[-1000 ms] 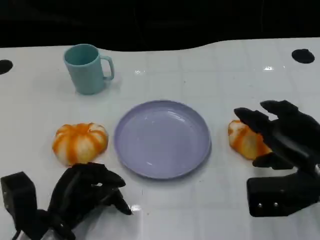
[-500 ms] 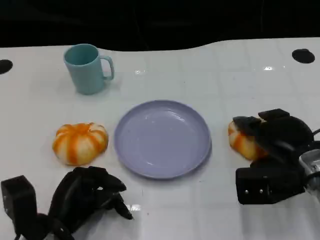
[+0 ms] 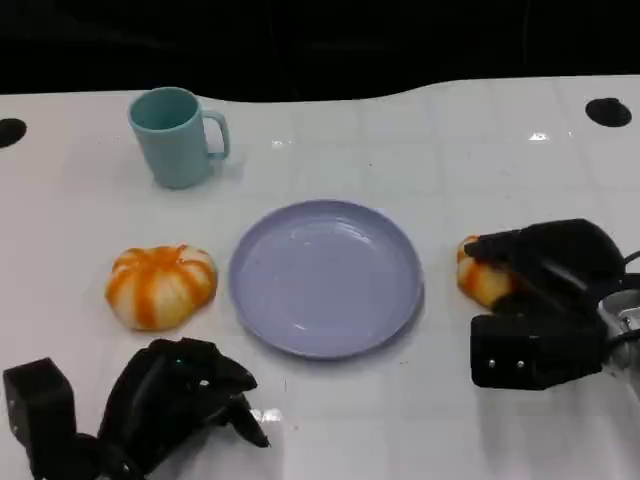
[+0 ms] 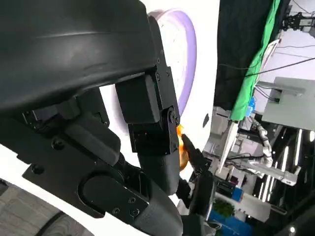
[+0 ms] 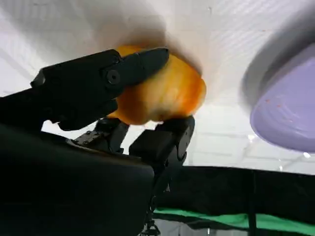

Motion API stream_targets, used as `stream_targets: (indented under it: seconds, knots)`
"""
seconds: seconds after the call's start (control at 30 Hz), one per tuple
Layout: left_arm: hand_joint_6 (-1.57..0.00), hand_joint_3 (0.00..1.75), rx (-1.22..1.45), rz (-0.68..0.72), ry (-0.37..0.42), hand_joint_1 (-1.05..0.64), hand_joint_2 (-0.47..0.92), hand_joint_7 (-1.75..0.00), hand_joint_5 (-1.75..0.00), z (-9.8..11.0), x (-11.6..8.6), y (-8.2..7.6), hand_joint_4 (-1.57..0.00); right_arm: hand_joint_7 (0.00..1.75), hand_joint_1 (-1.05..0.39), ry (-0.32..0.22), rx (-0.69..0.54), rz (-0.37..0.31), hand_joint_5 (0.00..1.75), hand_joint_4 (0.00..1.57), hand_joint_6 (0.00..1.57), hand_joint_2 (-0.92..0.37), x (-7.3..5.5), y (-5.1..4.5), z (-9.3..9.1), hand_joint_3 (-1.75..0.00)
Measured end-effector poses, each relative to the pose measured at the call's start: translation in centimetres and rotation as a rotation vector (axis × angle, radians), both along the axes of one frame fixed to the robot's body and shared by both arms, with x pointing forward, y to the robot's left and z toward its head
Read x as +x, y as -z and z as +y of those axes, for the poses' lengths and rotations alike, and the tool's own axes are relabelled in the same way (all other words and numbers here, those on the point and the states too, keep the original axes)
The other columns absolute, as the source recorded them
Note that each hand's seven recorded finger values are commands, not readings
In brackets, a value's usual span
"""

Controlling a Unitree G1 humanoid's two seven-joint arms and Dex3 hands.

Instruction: Grasp the bread from the table and place it into the plate.

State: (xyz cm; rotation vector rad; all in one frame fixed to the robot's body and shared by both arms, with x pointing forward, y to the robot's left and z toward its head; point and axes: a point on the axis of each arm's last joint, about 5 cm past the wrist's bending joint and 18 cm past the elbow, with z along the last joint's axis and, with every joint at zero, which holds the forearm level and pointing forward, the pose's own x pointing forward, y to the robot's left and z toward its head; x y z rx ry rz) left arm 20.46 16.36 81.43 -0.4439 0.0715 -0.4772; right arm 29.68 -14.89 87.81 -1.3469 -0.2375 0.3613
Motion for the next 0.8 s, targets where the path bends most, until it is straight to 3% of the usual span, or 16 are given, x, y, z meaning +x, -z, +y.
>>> stream_targets:
  seconds: [0.07,0.23,0.6,0.7,0.8]
  knots:
    - [-1.57,0.0,-0.003,0.002,0.001,-1.05,0.7,-0.2,-0.6,0.0,0.0,0.0,-1.57,1.26,-0.14,-0.016,0.014,-0.02,1.73,0.88,0.89,-0.72,-0.1,0.07,0.1,-0.63]
    - [-1.57,0.0,-0.005,0.007,0.003,-1.05,0.71,-0.2,-0.59,0.0,0.0,0.0,-1.57,1.58,-0.14,-0.044,0.065,-0.096,1.75,0.91,0.77,-0.53,-0.3,0.3,0.3,-0.91]
    - [-1.57,0.0,-0.005,0.009,0.006,-1.05,0.71,-0.21,-0.59,0.0,-0.1,0.0,-1.57,1.74,-0.09,0.018,0.244,-0.306,1.75,0.96,0.7,-0.45,-0.3,0.24,0.7,-1.09]
    - [-1.57,0.0,-0.006,0.014,0.005,-1.05,0.71,-0.2,-0.59,0.0,-0.1,0.0,-1.57,1.7,-0.09,0.004,0.291,-0.329,1.75,0.95,0.73,-0.42,-0.2,-0.1,1.0,-1.13]
    - [-1.57,0.0,-0.006,0.018,0.004,-1.05,0.71,-0.2,-0.59,0.1,-0.1,0.1,-1.57,1.73,-0.06,-0.02,0.341,-0.351,1.75,1.0,0.76,-0.34,-0.1,-0.63,1.5,-1.28]
